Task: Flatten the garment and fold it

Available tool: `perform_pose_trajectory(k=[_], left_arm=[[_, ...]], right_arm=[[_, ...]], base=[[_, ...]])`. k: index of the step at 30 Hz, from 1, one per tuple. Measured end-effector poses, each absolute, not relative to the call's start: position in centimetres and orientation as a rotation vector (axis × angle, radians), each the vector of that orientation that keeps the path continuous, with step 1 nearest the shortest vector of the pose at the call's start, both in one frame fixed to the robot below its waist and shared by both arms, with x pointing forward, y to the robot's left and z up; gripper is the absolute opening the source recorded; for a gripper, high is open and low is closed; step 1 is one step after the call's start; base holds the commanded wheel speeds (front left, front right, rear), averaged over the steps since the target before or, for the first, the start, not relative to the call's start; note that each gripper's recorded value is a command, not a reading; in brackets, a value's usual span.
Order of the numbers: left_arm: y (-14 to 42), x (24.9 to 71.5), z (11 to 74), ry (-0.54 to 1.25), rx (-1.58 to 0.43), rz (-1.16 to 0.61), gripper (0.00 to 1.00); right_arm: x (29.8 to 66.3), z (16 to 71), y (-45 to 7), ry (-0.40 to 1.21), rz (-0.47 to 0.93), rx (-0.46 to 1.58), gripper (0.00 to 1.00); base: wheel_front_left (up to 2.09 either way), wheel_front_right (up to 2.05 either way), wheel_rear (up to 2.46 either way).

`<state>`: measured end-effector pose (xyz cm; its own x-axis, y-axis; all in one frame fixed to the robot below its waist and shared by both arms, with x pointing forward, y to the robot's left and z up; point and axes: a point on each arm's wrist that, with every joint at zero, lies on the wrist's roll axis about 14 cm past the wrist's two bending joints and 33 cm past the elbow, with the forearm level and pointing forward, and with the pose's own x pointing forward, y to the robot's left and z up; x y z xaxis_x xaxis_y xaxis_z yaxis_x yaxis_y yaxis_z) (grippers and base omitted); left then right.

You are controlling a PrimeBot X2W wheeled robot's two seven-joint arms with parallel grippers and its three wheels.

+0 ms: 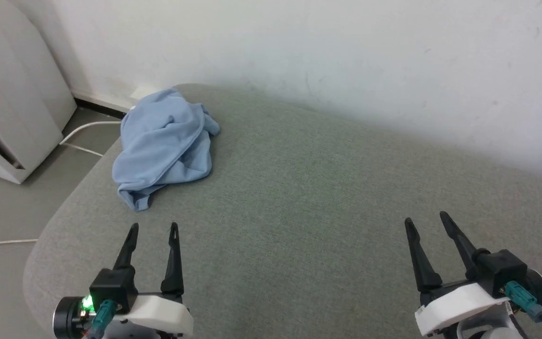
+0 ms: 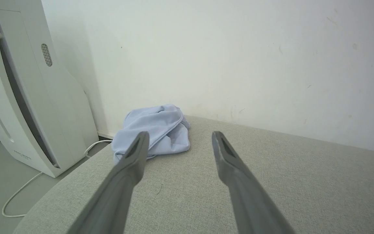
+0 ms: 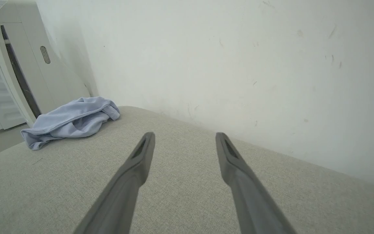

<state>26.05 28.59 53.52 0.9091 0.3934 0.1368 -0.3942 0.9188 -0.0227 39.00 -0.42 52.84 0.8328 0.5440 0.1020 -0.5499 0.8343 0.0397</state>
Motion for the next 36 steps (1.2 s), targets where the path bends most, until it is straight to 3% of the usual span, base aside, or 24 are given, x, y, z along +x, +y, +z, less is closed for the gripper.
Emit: perform_pose_trajectory(k=[36], left_arm=[[31.2,21.6,52.9,-0.172,-0.022,0.548,1.0]], right_arm=[[38.4,52.1,4.8,-0.092,0.729,0.097,1.0]], base=[[0.0,0.0,0.0]])
